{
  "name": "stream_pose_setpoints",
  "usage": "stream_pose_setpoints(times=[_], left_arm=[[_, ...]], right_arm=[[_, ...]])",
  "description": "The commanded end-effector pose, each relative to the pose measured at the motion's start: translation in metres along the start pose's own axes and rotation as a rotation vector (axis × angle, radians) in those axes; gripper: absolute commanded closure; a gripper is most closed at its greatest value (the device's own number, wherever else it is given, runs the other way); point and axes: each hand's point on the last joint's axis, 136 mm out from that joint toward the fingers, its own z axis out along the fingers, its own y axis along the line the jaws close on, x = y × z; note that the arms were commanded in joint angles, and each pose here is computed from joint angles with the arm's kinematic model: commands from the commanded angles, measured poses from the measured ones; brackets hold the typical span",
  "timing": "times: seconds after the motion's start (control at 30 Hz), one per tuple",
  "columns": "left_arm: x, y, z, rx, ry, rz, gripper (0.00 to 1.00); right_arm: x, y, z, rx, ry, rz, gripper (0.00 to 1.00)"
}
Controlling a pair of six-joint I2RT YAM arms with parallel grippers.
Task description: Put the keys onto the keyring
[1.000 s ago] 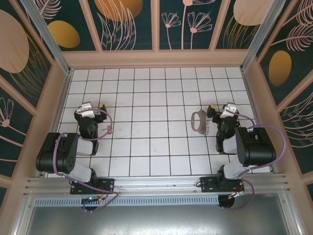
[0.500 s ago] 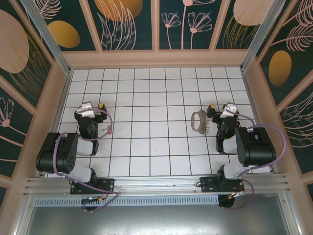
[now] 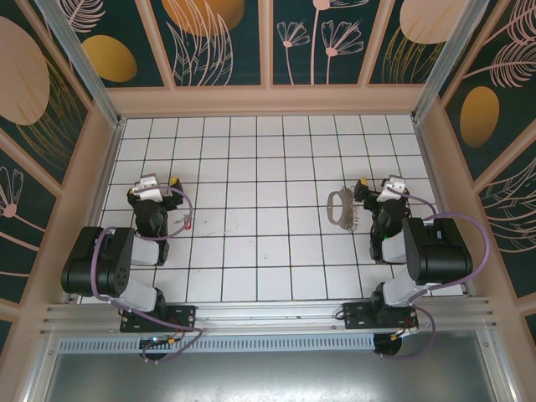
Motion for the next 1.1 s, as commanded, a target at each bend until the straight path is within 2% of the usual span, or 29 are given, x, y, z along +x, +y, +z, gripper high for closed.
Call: stream_pose_setpoints(times=[0.0, 0.27, 0.37, 0.5, 0.6, 0.9, 1.07], left_arm=[[-0.008, -0.001, 0.001, 0.010, -0.027, 0.008, 0.01], [-0.008, -0.001, 0.000, 0.011, -0.031, 0.007, 0.01], [-0.012, -0.003, 0.001, 0.022, -0.031, 0.014, 0.01], [-0.024, -0.007, 0.019, 0.003, 0.079, 0.023, 0.01], [-0.043, -0.010, 0.020, 0.001, 0.095, -0.047, 0.01], [-0.089, -0.068, 0.006, 0.215, 0.149, -0.206, 0.01], [-0.099, -0.105, -0.007, 0.361, 0.189, -0.243, 0.01]], right_arm=[[-0.009, -0.001, 0.001, 0.013, -0.037, 0.020, 0.01], [-0.009, -0.001, 0.001, 0.016, -0.039, 0.019, 0.01], [-0.013, -0.011, -0.003, 0.099, -0.062, 0.030, 0.01], [-0.019, -0.001, -0.015, 0.073, -0.109, -0.007, 0.01], [-0.022, 0.000, -0.023, 0.063, -0.138, -0.011, 0.01], [-0.013, -0.002, 0.005, 0.020, -0.020, 0.030, 0.01], [-0.027, 0.001, 0.021, 0.019, 0.050, 0.018, 0.01]])
